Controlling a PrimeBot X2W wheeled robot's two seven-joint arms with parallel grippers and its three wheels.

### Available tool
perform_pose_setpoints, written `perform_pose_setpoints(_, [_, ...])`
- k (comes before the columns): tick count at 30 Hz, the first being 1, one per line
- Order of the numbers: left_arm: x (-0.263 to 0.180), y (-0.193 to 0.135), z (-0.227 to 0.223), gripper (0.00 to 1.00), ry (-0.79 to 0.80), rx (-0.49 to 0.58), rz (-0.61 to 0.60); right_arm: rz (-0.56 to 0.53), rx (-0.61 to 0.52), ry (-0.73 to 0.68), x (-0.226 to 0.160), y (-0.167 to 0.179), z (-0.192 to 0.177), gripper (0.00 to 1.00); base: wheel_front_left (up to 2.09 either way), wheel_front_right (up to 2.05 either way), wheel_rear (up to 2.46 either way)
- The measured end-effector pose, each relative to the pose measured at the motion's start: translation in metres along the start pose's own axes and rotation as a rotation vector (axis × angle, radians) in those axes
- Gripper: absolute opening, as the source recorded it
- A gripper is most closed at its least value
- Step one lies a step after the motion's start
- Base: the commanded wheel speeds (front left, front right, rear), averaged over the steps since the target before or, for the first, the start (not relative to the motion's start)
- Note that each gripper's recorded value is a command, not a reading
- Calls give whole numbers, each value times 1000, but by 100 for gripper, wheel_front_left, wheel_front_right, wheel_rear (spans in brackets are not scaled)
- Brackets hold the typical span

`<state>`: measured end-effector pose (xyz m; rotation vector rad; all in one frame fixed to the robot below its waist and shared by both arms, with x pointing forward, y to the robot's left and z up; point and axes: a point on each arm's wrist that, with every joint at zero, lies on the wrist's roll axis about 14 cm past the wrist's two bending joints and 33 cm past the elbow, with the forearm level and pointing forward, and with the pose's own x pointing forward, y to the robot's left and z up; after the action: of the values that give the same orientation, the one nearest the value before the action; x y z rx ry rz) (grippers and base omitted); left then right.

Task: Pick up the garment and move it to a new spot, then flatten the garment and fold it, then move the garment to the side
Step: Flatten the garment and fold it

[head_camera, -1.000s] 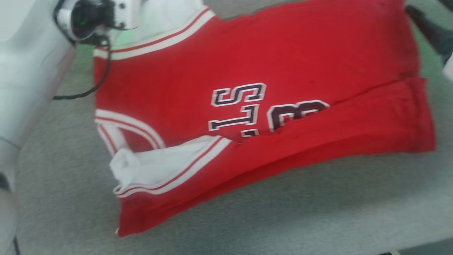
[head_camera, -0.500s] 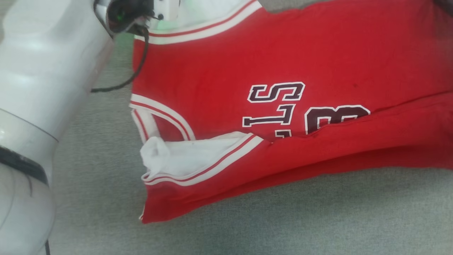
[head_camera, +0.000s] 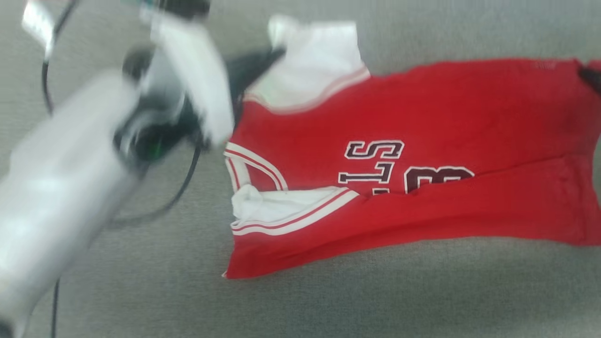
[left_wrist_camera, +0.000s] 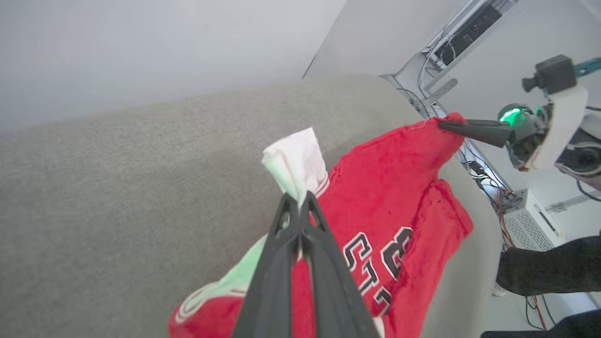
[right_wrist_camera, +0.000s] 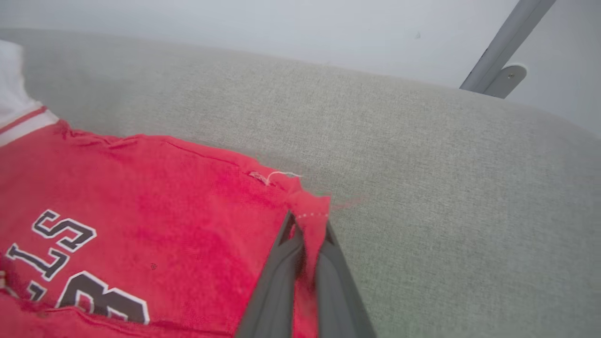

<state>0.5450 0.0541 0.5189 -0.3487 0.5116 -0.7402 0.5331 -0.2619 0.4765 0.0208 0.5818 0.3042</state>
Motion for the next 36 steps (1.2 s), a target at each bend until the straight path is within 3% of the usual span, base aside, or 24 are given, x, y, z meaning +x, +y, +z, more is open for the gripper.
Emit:
perform_pose_setpoints(6, [-65,-17,-27,0,-103,-26,-19,-6,85,-39,-29,-4,-21,0,0,0,0])
perform_pose_setpoints(11, [-97,-27,-77,0,-55,-34,14,-9,139,-27,-43,-3,-49,0,0,0,0])
perform_pose_setpoints(18, [-97,-22,-145,0,61,-146,73,-21,225,0,-40,-2,-82,0,0,0,0])
perform_pose_setpoints(24, [-85,0,-175,0,118,-146,131,-49,215,47,-34,-5,-107,0,0,0,0])
perform_pose_setpoints(25, [-83,1,-176,13,113,-144,129,-52,213,49,-34,-6,-107,34,0,0,0])
perform_pose_setpoints(26, [-81,2,-174,35,97,-146,133,-49,209,47,-33,-5,-106,72,0,0,0])
perform_pose_setpoints(27, [-80,3,-172,50,81,-143,134,-46,206,41,-33,-4,-104,100,0,0,0])
perform_pose_setpoints(28, [-79,3,-168,82,60,-137,133,-43,204,35,-34,-3,-102,100,0,0,0])
perform_pose_setpoints(29, [-79,4,-162,100,26,-136,136,-39,203,27,-35,-3,-100,100,0,0,0])
perform_pose_setpoints(36, [-97,4,-136,100,-166,-162,186,-34,226,22,-45,-5,-91,100,0,0,0])
